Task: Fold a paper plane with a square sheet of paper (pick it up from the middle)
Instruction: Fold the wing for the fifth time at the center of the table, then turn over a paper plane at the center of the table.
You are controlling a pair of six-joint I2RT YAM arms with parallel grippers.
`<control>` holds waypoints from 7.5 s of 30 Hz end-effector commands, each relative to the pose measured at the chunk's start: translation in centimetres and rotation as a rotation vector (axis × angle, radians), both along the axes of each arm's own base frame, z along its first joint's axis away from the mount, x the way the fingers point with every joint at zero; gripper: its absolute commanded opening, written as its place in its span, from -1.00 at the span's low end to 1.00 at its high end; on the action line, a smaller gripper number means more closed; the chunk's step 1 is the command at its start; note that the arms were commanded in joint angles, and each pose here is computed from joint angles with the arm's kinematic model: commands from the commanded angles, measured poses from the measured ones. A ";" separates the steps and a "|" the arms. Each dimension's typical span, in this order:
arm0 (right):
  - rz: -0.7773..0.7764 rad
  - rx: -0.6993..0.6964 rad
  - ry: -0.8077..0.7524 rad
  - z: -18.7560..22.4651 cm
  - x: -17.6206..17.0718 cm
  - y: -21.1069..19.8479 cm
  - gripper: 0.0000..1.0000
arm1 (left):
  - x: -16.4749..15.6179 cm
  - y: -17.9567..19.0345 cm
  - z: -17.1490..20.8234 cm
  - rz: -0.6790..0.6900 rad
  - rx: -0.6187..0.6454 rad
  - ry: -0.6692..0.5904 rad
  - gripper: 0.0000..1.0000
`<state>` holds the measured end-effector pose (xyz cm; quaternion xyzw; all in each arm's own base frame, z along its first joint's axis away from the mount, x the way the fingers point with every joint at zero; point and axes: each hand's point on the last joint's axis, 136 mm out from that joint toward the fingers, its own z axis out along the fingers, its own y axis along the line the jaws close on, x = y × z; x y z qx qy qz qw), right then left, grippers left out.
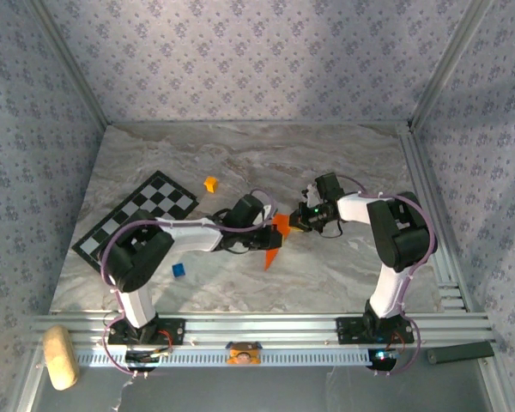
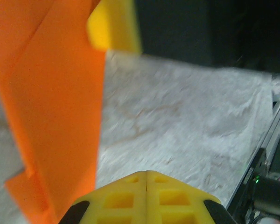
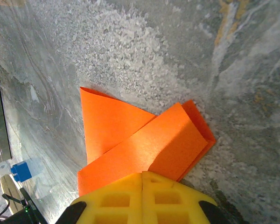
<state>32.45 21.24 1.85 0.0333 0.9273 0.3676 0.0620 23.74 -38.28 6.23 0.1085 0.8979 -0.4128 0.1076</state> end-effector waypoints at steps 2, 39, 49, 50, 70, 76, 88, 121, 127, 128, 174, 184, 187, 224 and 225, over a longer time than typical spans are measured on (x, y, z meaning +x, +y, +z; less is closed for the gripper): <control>-0.026 -0.093 0.068 -2.8 -1.3 -1.8 -0.96 | 1.6 -1.3 -1.1 0.028 0.006 0.014 -0.92; -0.040 -0.131 0.083 -3.4 -1.7 -2.7 -0.97 | -8.5 9.1 -6.4 -0.096 0.357 0.144 -0.86; -0.029 -0.108 0.076 -3.1 -1.5 -2.2 -0.96 | -7.4 9.0 -3.5 -0.072 0.309 0.050 -0.98; -0.026 -0.101 0.070 -2.9 -1.4 -2.1 -0.95 | -7.1 9.1 -3.1 -0.055 0.309 0.035 -0.99; 0.014 0.021 -0.195 5.3 -0.5 -1.2 -0.58 | 1.0 6.0 -1.7 0.093 0.164 0.076 -0.58; -0.023 0.009 -0.166 4.1 -1.4 -2.3 -0.58 | 1.5 4.2 -2.0 0.049 0.117 0.099 -0.53; -0.032 0.004 -0.138 3.3 -2.0 -2.5 -0.57 | 0.9 3.9 -3.2 0.023 0.117 0.145 -0.48; -0.034 -0.009 -0.105 1.9 -2.7 -2.3 -0.56 | 1.0 -0.1 -1.0 -0.072 -0.049 0.130 -0.97; -0.063 -0.039 -0.143 3.0 -2.3 -3.3 -0.56 | 2.7 2.9 -0.1 0.066 0.158 0.007 -1.00; -0.069 -0.043 -0.148 3.2 -2.2 -3.5 -0.56 | 3.0 3.9 -0.1 0.094 0.233 -0.018 -1.00; -0.072 -0.013 -0.141 3.4 -2.0 -2.7 -0.52 | 2.5 7.6 -2.3 0.114 0.619 -0.065 -0.77; -0.072 -0.017 -0.136 3.2 -2.0 -2.7 -0.52 | 2.4 7.1 -2.6 0.096 0.615 -0.064 -0.75; -0.073 -0.019 -0.134 3.2 -2.0 -2.8 -0.52 | 2.3 6.9 -2.8 0.084 0.622 -0.065 -0.75; -0.079 -0.027 -0.141 3.3 -2.1 -3.2 -0.52 | 1.7 8.3 -5.9 0.107 0.801 -0.046 -0.64; -0.080 -0.027 -0.149 3.6 -2.0 -3.2 -0.52 | 1.6 8.5 -6.2 0.117 0.811 -0.041 -0.63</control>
